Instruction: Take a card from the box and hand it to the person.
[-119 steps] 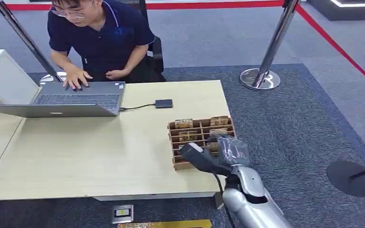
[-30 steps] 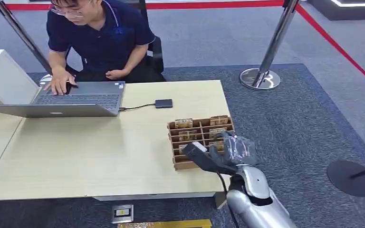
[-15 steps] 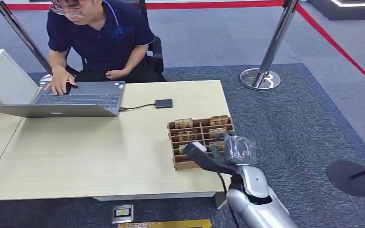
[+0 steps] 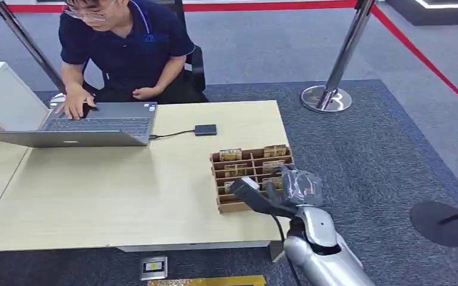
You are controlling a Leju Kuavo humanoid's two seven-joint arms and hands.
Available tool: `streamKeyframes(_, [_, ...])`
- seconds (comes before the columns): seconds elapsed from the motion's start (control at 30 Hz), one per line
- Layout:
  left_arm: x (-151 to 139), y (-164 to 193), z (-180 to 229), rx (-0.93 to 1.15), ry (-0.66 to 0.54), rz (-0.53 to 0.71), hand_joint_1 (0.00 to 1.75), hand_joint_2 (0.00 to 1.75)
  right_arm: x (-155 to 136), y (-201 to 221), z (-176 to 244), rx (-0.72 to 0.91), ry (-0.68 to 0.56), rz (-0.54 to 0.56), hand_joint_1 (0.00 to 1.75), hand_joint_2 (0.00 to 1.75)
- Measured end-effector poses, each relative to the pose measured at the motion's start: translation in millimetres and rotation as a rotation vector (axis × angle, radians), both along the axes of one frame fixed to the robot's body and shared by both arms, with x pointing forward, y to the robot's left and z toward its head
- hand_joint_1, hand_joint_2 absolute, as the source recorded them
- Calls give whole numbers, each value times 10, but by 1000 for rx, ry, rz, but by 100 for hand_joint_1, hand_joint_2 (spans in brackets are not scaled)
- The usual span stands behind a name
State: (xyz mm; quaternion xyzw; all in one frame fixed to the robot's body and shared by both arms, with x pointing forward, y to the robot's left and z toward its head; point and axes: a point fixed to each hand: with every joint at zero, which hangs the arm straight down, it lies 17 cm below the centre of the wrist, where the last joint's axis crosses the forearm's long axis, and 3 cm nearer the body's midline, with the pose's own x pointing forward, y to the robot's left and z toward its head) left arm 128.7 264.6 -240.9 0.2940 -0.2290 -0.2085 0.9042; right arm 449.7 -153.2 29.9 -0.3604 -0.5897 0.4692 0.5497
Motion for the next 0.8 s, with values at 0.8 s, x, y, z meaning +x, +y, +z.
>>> streamKeyframes(0.8, [-33,10,-8,-2,7,18,0,0,51,154,-155,-22,52,24,86,175])
